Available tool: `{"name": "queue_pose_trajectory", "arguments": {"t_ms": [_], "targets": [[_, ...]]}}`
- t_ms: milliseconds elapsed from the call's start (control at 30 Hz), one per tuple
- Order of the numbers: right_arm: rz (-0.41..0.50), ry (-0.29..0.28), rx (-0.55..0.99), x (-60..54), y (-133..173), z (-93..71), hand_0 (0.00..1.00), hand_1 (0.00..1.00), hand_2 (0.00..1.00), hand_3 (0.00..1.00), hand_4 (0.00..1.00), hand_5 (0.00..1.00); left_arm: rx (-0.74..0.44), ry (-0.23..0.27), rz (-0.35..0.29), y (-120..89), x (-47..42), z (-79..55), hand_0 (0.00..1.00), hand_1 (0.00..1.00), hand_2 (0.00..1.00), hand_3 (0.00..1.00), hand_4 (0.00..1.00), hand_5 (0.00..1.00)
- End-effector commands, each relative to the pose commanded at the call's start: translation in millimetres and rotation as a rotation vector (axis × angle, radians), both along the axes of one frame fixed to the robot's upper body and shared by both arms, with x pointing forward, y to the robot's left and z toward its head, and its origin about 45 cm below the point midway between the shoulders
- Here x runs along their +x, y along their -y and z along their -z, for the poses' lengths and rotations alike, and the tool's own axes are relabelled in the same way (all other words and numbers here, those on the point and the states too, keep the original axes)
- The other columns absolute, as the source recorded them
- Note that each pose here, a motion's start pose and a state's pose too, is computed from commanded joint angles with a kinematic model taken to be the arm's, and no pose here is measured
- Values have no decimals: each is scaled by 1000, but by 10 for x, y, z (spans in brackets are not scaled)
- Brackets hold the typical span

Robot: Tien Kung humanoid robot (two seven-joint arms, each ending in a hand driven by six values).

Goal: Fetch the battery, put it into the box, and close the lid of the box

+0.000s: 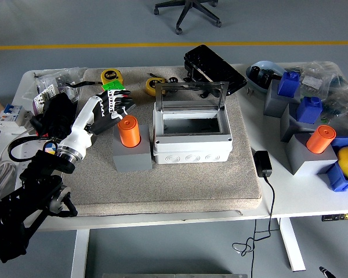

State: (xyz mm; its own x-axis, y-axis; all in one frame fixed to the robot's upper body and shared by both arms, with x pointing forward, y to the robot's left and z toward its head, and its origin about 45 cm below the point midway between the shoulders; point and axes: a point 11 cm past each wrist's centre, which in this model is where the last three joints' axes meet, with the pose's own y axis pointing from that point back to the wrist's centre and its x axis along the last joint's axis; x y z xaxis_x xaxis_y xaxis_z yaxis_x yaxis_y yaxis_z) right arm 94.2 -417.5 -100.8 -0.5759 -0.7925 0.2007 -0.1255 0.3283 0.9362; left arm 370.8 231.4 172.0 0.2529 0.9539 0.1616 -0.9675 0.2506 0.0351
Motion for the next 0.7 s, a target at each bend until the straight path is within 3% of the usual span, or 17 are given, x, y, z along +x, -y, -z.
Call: {"name": "queue_pose_trajectory", "arguments": {"t_ms": [467,500,633,667,700], "targets": [[8,5,2,3,-17,5,676,647,667,554,877,437,57,-2,27,88,-51,151,733,697,642,643,998,394],[8,5,2,4,-15,4,677,647,667,554,876,438,64,-1,26,88,-51,155,680,636,589,587,998,198],[9,4,3,-1,-15,5,677,647,667,554,876,438,76,-1,19,93,-58,178,680,636,589,587,998,198],[10,5,3,-2,-18,6,677,647,667,554,876,437,75,-3,16,100,-62,190,645,597,575,569,998,118],[10,5,3,-2,-18,7,677,647,667,554,876,437,74,-5,15,103,-64,195,645,597,575,569,998,118]]}}
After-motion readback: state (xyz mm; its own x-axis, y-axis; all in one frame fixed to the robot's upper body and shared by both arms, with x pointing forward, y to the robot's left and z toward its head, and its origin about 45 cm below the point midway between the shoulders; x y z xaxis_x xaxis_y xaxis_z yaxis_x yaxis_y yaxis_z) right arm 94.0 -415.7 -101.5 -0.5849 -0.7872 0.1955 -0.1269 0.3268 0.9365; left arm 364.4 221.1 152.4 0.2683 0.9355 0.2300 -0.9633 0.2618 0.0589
